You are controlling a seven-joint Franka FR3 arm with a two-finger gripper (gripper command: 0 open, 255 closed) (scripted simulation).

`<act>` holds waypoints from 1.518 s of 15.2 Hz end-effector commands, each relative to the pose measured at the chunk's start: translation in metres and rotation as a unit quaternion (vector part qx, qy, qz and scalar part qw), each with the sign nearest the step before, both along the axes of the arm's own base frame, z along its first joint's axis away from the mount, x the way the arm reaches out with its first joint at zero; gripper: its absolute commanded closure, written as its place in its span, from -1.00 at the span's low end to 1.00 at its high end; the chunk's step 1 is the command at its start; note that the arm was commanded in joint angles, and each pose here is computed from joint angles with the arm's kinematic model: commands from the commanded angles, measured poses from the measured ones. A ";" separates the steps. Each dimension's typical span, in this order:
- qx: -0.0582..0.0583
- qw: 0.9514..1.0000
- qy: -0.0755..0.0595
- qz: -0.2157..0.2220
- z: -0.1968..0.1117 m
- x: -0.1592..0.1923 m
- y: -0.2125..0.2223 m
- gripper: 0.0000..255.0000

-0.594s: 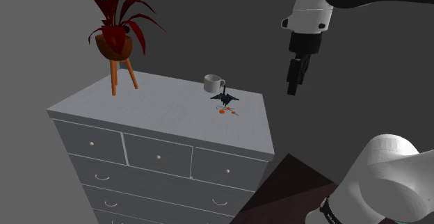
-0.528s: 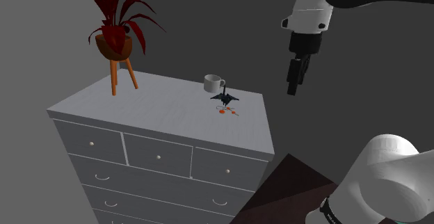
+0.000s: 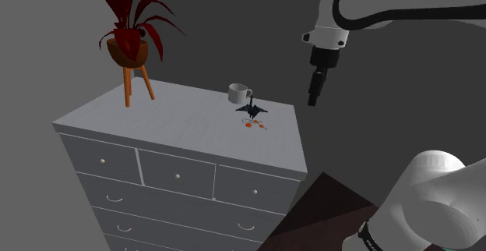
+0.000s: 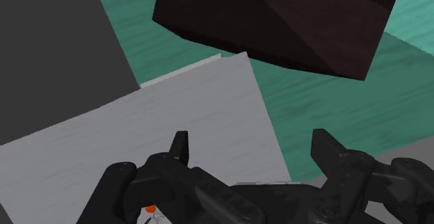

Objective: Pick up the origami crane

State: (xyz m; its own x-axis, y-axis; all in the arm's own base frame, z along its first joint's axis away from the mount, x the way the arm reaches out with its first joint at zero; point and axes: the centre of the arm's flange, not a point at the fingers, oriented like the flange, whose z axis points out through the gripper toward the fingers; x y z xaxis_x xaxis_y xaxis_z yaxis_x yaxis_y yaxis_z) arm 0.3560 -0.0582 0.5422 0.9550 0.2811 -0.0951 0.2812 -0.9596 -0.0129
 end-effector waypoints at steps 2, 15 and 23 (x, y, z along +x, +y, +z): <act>0.015 0.999 -0.011 0.028 -0.016 0.025 -0.025 -1.00; 0.082 0.985 -0.054 0.144 -0.096 0.152 -0.107 -1.00; 0.122 0.966 -0.080 0.214 -0.144 0.242 -0.137 -1.00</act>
